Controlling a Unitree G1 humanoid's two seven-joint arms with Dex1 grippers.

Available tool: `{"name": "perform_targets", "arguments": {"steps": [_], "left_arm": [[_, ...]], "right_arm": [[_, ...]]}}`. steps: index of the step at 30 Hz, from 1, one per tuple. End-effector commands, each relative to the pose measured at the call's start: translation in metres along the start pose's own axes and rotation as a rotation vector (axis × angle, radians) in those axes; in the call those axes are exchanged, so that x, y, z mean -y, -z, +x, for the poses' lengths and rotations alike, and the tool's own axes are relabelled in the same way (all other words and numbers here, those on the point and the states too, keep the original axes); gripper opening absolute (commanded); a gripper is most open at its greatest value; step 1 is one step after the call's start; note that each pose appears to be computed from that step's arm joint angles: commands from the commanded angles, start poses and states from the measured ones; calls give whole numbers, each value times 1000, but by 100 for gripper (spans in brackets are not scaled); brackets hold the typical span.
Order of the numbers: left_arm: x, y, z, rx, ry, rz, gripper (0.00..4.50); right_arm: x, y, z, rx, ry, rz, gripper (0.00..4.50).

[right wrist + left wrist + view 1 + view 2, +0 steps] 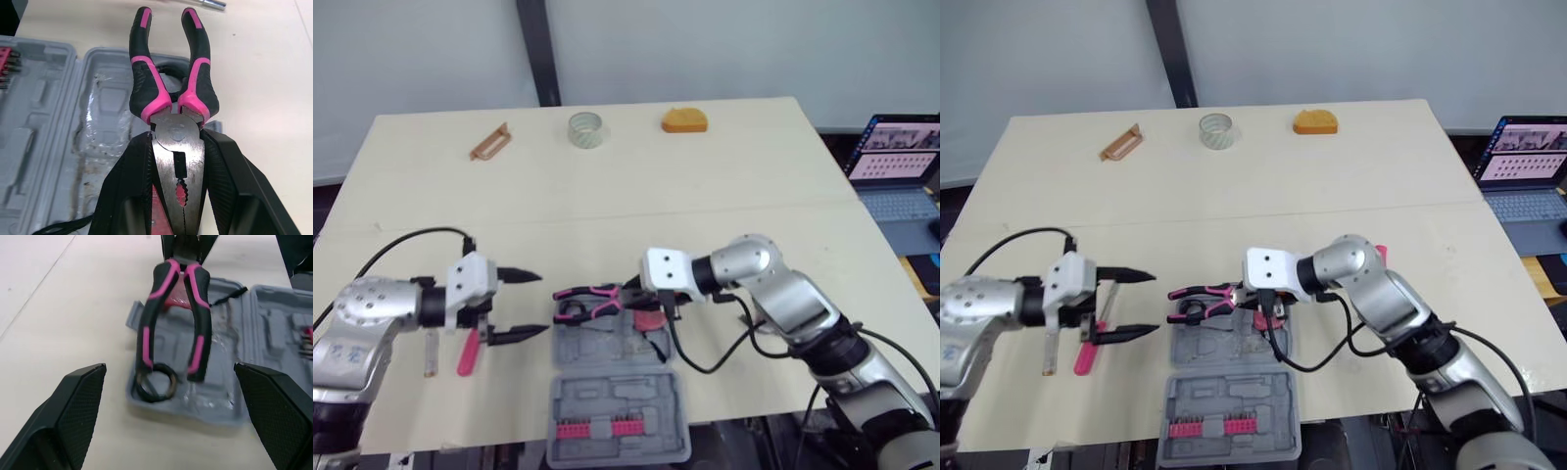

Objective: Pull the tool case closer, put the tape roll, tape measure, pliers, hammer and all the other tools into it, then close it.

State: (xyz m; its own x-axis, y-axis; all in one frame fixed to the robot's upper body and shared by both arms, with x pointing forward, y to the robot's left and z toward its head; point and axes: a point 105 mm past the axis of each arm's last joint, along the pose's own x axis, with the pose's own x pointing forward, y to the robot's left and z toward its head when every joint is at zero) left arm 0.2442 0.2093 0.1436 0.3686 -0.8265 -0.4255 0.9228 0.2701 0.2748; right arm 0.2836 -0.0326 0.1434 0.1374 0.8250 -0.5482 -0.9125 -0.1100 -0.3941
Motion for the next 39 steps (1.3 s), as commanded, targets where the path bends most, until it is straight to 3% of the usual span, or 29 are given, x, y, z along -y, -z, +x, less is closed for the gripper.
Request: {"name": "perform_targets", "arguments": {"steps": [1, 11, 39], "left_arm": [[6, -7, -15, 2, -8, 76, 450], [25, 18, -11, -37, 40, 83, 450], [21, 13, 3, -17, 24, 66, 450]], "right_arm": [[-4, -9, -3, 22, 33, -35, 97], [-31, 12, 10, 5, 20, 51, 97], [-46, 22, 20, -122, -12, 23, 97]]}}
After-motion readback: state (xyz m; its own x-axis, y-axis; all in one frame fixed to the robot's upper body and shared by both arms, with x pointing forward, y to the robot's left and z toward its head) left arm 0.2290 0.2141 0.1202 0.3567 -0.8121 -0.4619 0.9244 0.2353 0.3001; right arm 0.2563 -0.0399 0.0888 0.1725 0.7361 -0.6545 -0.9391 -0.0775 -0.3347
